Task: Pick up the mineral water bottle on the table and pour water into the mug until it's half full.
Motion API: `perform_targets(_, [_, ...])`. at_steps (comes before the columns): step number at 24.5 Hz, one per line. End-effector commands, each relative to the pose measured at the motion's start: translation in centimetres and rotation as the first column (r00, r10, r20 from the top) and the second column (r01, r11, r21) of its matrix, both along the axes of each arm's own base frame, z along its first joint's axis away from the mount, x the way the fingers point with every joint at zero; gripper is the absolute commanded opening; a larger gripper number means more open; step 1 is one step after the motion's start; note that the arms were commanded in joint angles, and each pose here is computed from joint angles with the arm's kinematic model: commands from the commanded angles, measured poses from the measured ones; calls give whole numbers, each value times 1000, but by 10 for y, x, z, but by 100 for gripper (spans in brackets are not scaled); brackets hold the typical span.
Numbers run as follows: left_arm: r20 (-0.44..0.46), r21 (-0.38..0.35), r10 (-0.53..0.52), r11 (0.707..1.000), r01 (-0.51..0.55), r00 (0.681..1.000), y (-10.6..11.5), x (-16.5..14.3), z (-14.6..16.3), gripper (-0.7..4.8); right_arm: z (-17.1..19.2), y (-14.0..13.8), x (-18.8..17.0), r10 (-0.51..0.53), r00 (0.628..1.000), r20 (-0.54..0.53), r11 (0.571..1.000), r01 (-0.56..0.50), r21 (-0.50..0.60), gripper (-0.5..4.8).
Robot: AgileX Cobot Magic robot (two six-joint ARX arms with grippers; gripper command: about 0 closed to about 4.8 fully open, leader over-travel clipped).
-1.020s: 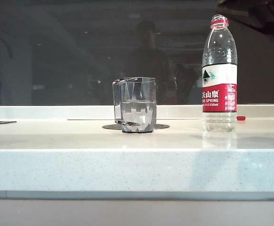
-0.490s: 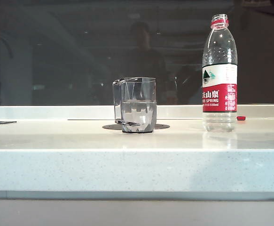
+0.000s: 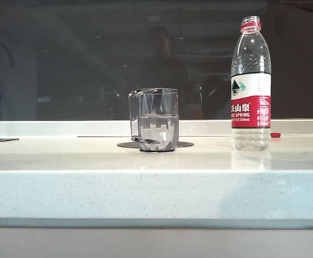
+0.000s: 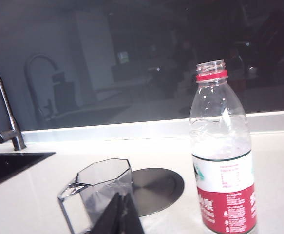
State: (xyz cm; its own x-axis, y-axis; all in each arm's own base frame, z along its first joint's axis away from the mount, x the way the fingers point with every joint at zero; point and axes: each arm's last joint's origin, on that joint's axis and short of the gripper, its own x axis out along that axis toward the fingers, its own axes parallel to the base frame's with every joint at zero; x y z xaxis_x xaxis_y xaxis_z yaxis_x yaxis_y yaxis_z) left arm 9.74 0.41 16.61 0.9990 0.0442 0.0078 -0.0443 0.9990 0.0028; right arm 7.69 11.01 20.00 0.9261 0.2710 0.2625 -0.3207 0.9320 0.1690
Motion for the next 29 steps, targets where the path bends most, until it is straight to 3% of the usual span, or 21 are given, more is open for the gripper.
perform_targets(1, [15,-2,-7,1000,7,1000,0,0,2,-4,2,0,0,-16,1000,22,999,16,-33,-5])
perform_targets(19, [14,-2,-6,1000,6,1000,0,0,2,-4,-5,3,1,-11,1000,-16,992,9,-122,-4])
perform_targets(23, [14,-2,-6,1000,6,1000,0,0,2,-4,-12,3,3,-86,996,24,916,88,-392,-1])
perform_targets(27, [13,-2,-6,1000,6,1000,0,0,2,-4,-11,-6,7,-166,986,18,899,159,-408,-1])
perform_targets(29, [14,-2,-6,1000,6,1000,0,0,2,-4,-5,-24,12,-255,966,29,896,248,-370,-1])
